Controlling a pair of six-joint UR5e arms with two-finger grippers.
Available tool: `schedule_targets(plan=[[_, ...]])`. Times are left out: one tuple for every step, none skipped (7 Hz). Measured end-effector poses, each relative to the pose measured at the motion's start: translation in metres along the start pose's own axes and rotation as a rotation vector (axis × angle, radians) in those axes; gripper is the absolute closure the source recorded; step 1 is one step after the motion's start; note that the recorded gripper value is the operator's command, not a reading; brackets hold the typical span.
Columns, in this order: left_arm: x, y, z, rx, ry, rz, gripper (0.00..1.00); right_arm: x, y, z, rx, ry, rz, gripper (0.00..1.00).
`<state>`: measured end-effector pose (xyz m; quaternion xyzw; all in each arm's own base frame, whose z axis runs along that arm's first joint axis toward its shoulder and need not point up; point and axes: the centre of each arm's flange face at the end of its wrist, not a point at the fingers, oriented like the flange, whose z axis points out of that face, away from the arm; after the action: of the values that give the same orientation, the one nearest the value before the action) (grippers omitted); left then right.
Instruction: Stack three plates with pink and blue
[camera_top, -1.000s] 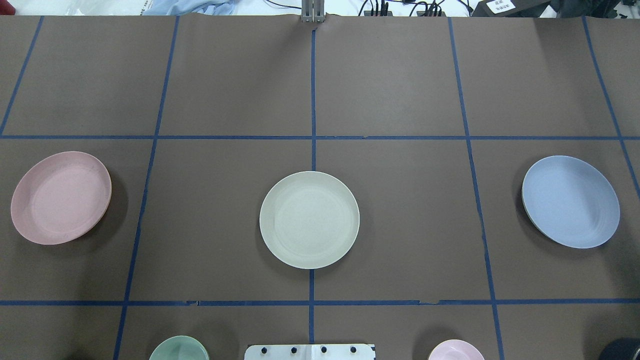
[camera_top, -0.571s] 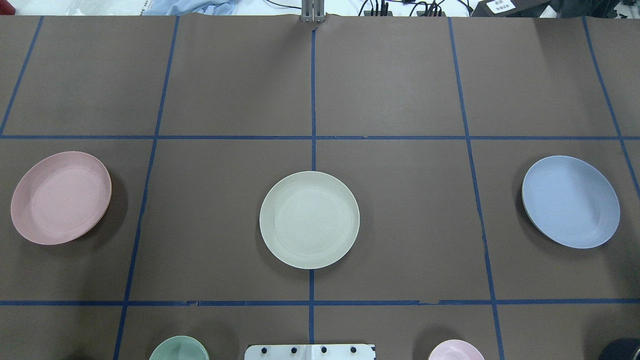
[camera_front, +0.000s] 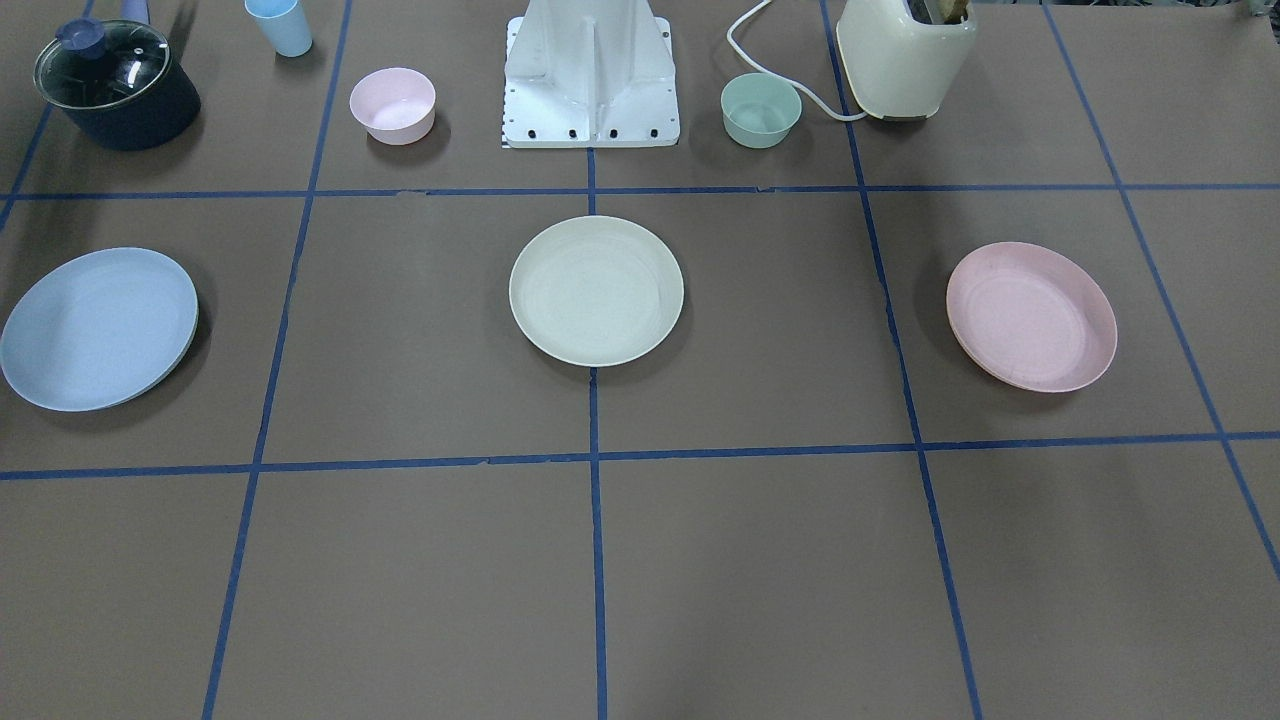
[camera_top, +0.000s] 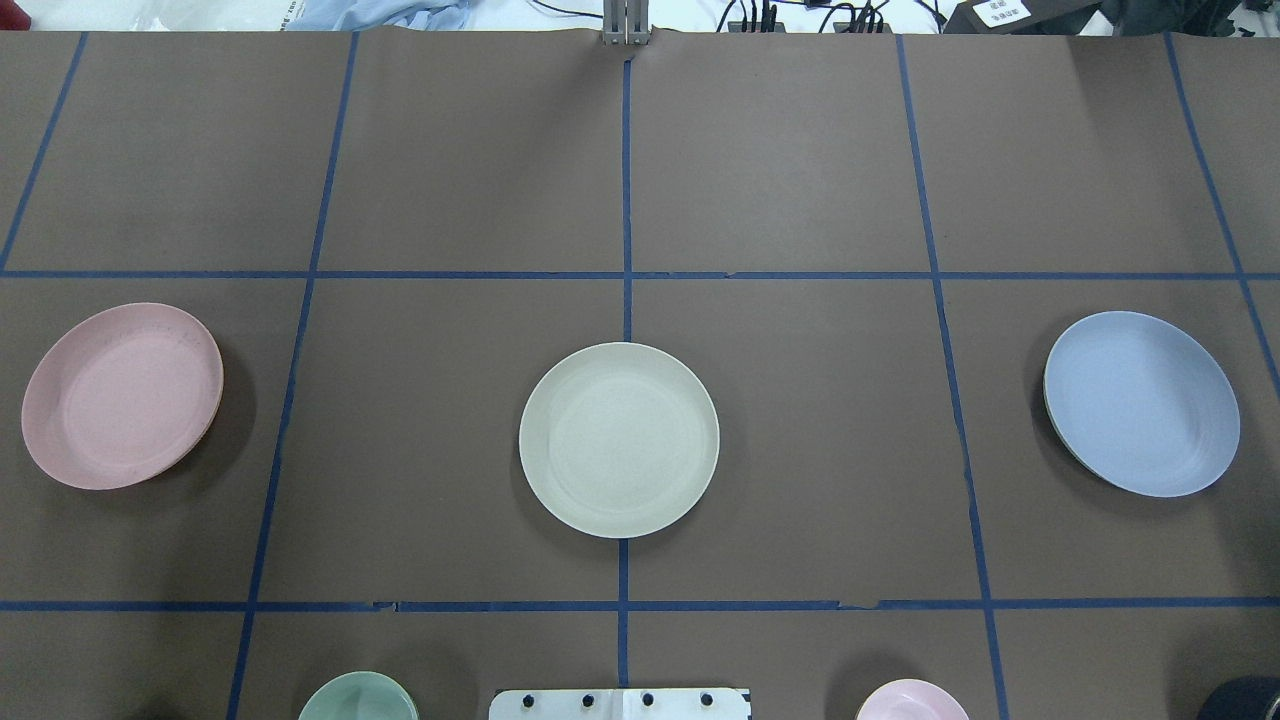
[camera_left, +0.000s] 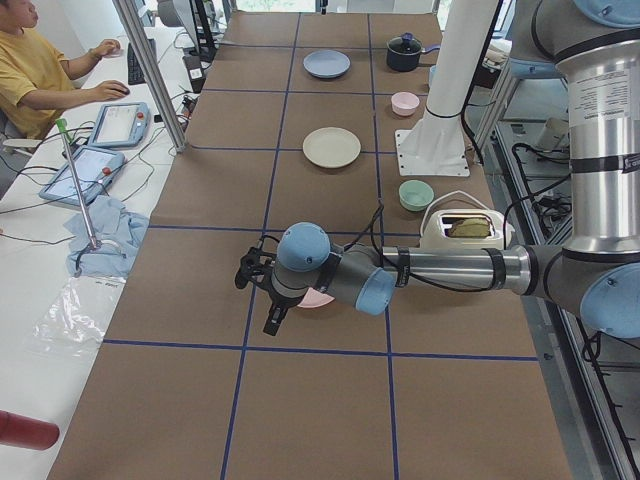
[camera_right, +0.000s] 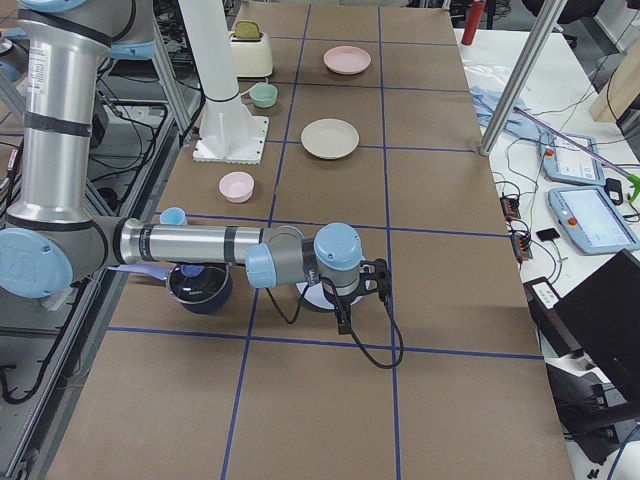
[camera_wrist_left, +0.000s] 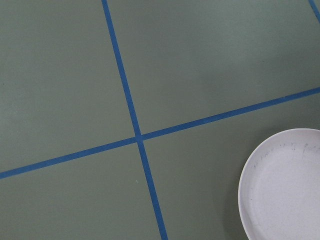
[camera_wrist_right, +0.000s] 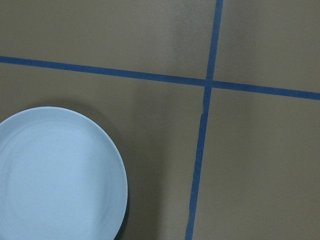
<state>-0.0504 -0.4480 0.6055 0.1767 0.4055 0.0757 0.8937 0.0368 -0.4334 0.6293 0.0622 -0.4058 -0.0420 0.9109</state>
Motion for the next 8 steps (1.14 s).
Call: schedule_targets(plan=[[0.001,-0.001,0.0,0.001,0.002,0.002,0.01,0.0,0.0,0.0,0.0,-0.001,-0.001,0.0],[0.005,-0.002,0.001,-0.001,0.006,0.012,0.0,0.0,0.0,0.001,-0.002,-0.002,-0.002,0.0],[0.011,-0.004,0.006,-0.01,0.014,0.027,0.0,0.0,0.0,0.002,-0.004,-0.005,0.0,0.0],[0.014,-0.004,0.013,-0.025,0.02,0.024,0.0,0.0,0.001,0.003,-0.008,-0.023,0.005,0.0],[0.015,-0.002,0.021,-0.044,0.025,0.012,0.0,-0.002,0.002,0.004,-0.011,-0.045,0.012,0.0],[0.019,0.0,0.03,-0.062,0.031,0.009,0.0,-0.002,0.002,0.005,-0.014,-0.059,0.021,0.0],[0.027,0.0,0.042,-0.087,0.042,0.004,0.0,-0.003,0.002,0.005,-0.015,-0.064,0.029,0.0],[0.041,0.001,0.059,-0.121,0.056,-0.009,0.0,-0.003,0.002,0.005,-0.016,-0.065,0.045,0.0]])
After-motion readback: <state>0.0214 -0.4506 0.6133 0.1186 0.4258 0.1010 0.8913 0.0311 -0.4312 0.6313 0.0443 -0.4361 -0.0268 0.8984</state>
